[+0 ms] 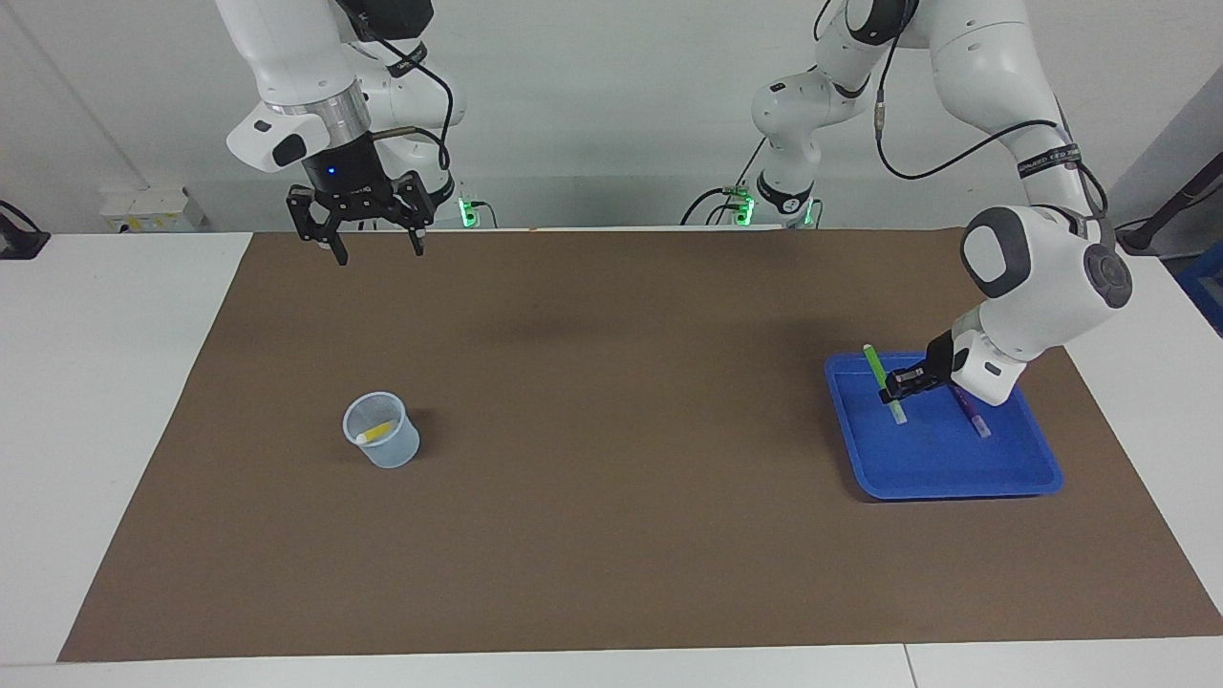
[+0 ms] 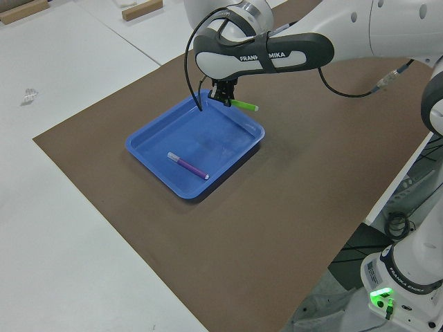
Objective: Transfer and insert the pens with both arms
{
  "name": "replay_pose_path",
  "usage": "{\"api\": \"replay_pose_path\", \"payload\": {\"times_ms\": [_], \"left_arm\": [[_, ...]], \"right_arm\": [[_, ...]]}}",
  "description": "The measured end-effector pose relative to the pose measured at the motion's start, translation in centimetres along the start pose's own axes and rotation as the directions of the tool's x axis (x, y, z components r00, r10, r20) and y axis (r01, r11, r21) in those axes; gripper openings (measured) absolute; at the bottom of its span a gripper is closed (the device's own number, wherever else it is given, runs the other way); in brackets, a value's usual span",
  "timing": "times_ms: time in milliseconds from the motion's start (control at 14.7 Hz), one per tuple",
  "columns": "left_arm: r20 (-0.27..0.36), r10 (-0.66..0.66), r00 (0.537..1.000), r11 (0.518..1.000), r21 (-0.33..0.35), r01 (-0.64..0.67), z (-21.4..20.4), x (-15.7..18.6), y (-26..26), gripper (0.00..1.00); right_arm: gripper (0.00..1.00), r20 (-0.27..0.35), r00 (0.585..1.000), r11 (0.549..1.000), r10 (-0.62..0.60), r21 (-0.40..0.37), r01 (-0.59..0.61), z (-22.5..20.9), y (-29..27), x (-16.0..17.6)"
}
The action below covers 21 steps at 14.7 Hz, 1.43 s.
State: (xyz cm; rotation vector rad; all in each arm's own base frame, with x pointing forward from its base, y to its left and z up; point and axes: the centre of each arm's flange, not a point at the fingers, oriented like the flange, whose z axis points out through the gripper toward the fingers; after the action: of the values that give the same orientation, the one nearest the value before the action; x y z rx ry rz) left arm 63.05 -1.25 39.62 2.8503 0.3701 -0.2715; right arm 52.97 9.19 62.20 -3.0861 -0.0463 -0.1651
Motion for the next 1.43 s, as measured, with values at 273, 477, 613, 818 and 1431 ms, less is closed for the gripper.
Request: {"api": "replay_pose_path", "payload": {"times_ms": [273,477,613,818,1431], "left_arm": [[0.075,-0.251,0.965,0.964,-0.076,0.257,0.6,-2.5,6.4,0.17],[0.136,-0.357,0.924,0.918,-0.128,0.374,1.6,-4.2,11.2,0.17],[0.159,-0.437,0.885,0.877,-0.142,0.458,2.0,-5.1,13.7,0.17],[0.244,-0.543,0.804,0.792,-0.171,0.586,2.2,-6.0,15.9,0.17],[0.423,-0.732,0.535,0.516,-0.17,0.84,3.5,-9.3,23.4,0.17]], "right_arm": [[1.0,0.034,0.988,0.983,0.153,0.096,-0.155,0.5,-1.1,0.4],[1.0,0.038,0.985,0.961,0.167,0.218,-0.171,0.7,-4.2,0.6],[1.0,-0.009,0.988,0.953,0.154,0.266,-0.146,1.5,-7.4,0.9],[1.0,-0.022,0.987,0.948,0.16,0.282,-0.148,3.1,-10.6,0.6],[1.0,-0.069,0.97,0.904,0.234,0.383,-0.19,8.1,-17.8,1.4]]}}
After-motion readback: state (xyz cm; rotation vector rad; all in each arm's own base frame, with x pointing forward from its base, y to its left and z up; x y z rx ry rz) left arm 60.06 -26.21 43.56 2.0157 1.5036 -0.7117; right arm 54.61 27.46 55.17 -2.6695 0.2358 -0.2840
